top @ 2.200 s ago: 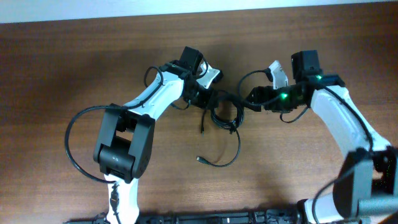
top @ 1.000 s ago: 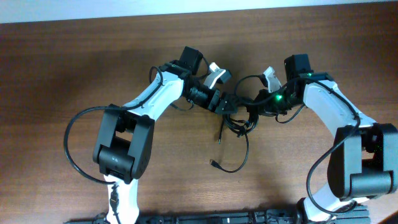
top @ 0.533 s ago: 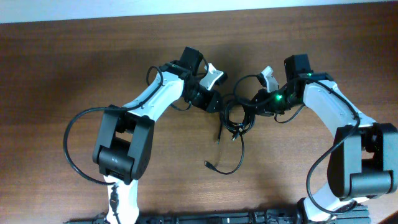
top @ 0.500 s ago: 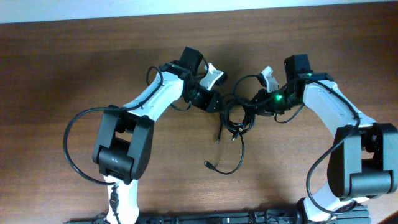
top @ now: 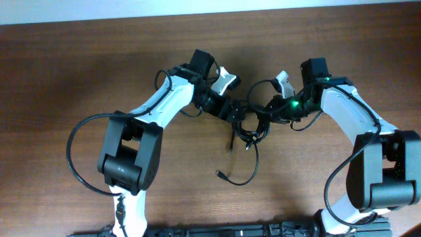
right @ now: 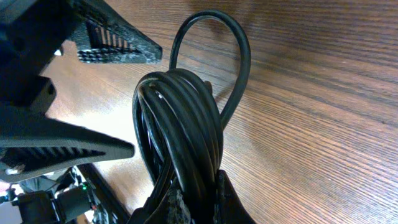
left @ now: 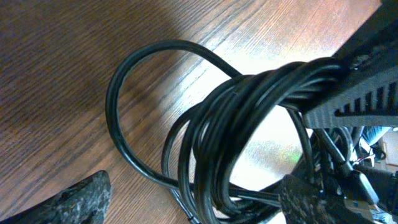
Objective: Untangle cables
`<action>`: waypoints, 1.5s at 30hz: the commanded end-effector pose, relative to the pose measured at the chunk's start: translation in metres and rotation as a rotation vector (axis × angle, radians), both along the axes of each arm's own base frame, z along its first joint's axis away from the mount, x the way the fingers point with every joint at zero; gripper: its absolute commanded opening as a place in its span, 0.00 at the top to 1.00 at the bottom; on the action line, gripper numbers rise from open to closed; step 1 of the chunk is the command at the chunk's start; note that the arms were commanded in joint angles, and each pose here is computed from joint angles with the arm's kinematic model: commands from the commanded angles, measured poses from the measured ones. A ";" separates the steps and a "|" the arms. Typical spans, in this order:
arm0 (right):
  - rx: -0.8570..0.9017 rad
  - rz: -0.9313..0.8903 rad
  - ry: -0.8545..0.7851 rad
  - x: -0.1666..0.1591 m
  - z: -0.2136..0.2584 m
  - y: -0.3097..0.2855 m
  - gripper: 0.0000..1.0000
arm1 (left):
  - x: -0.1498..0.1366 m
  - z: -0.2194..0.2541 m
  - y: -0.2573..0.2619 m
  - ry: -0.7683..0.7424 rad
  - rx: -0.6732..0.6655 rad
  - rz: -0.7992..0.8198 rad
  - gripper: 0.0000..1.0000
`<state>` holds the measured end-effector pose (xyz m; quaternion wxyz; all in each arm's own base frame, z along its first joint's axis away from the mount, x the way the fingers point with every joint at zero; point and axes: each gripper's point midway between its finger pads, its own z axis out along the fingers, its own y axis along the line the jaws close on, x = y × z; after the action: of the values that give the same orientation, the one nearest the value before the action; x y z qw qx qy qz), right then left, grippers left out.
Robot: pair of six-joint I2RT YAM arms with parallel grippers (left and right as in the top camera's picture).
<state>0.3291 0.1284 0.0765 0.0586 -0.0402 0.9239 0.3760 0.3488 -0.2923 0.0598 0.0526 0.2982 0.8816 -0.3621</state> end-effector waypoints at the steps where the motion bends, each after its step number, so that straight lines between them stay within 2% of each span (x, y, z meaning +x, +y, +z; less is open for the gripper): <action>1: -0.002 0.005 -0.013 0.003 0.002 -0.002 0.96 | 0.002 0.044 -0.001 -0.083 -0.051 -0.006 0.09; 3: -0.002 0.005 -0.013 0.003 0.002 -0.002 0.96 | -0.010 0.062 -0.003 -0.048 -0.099 -0.016 0.10; 7: -0.002 0.005 -0.013 0.003 0.002 -0.002 0.96 | -0.038 0.060 0.002 0.211 -0.040 0.101 0.01; 13: -0.002 0.005 -0.013 0.003 0.002 -0.002 0.96 | -0.055 0.060 -0.019 0.347 0.001 0.184 0.01; 20: -0.002 0.005 -0.013 0.003 0.002 -0.002 0.96 | -0.055 0.065 -0.043 0.486 0.006 0.348 0.00; 26: -0.002 0.005 -0.013 0.003 0.002 -0.002 0.96 | -0.049 0.064 -0.047 0.511 -0.001 0.400 0.00; 31: -0.002 0.006 -0.013 0.003 0.002 -0.002 0.96 | -0.050 0.050 -0.048 0.546 0.026 0.410 0.04; 35: -0.002 0.006 -0.013 0.003 0.002 -0.002 0.96 | -0.057 0.028 -0.046 0.618 0.069 0.417 0.12; 40: -0.002 0.006 -0.013 0.003 0.002 -0.002 0.96 | -0.058 0.025 -0.045 0.621 0.077 0.420 0.12; 42: -0.002 0.006 -0.013 0.003 0.002 -0.002 0.96 | -0.061 0.022 -0.043 0.631 0.086 0.422 0.16; 43: -0.002 0.006 -0.013 0.003 0.002 -0.002 0.96 | -0.064 0.018 -0.042 0.640 0.095 0.423 0.22; 45: -0.002 0.006 -0.014 0.003 0.002 -0.002 0.96 | -0.080 0.005 -0.039 0.673 0.133 0.415 0.27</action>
<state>0.3281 0.1259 0.0738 0.0557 -0.0390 0.9277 0.3670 0.2895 -0.3333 0.0823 -0.1530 -0.0133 0.9131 -0.3777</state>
